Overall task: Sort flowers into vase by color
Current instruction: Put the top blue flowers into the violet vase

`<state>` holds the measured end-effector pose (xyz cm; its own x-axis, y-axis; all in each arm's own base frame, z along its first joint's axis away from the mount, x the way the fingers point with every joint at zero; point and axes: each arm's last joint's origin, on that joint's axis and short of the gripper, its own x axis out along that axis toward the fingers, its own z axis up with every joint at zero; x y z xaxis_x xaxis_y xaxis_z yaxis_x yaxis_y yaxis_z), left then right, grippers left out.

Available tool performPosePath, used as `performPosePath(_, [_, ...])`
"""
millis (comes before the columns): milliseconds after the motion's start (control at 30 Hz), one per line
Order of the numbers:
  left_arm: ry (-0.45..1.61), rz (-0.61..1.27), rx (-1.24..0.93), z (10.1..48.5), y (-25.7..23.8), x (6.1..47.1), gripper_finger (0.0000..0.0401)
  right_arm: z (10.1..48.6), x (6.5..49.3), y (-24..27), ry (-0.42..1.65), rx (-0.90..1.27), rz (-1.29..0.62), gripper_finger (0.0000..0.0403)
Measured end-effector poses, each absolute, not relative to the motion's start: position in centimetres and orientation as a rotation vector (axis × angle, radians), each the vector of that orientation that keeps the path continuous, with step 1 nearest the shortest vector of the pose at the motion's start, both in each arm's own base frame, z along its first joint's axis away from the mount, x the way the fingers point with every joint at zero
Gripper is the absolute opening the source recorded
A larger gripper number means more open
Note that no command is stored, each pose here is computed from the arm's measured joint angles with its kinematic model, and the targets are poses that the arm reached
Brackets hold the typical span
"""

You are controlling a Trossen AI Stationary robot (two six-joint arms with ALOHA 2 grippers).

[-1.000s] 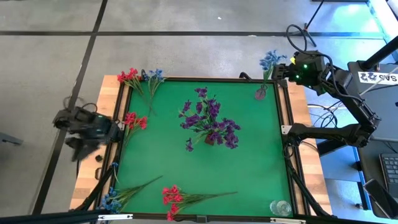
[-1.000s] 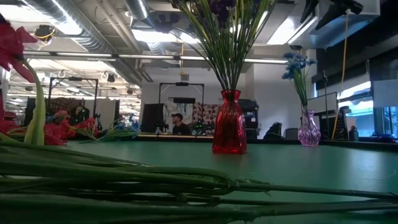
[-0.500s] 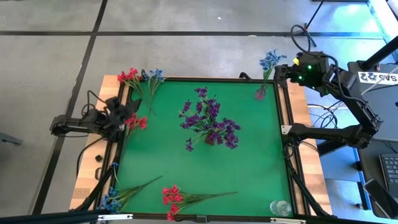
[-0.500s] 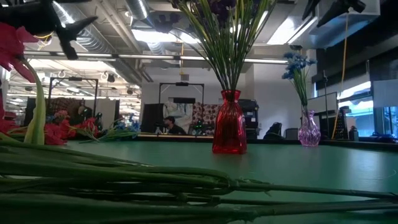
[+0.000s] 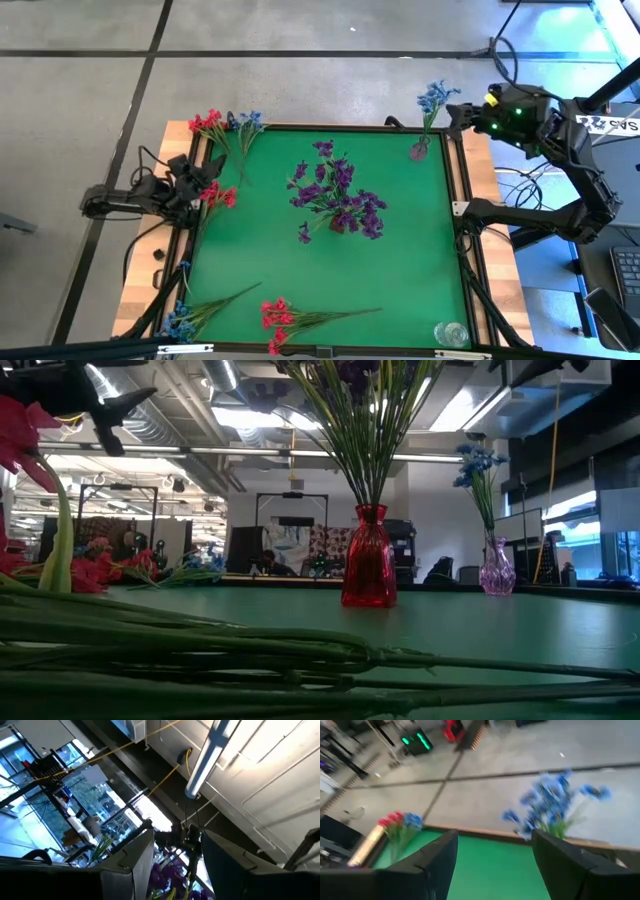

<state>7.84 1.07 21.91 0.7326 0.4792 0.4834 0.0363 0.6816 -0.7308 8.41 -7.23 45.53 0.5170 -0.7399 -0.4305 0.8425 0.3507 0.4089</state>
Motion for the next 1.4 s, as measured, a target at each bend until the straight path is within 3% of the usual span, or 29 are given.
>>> performPosePath(700, [-0.449,0.207,-0.467,30.0,0.3,13.0,0.0161,47.4,9.7,-8.1,0.02,0.525,-0.95,0.0253])
performPosePath(1033, [-0.28,0.357,-0.469,32.6,1.7,13.1,0.0161,47.4,9.8,-7.8,0.046,0.549,-0.844,0.0253])
performPosePath(1233, [-0.211,0.326,-0.472,32.3,1.7,13.1,0.0161,47.4,9.6,-7.6,0.047,0.553,-0.816,0.0253])
performPosePath(1400, [-0.14,0.57,-0.548,30.8,2.6,13.4,0.0161,47.5,9.4,-7.3,0.042,0.551,-0.789,0.0253])
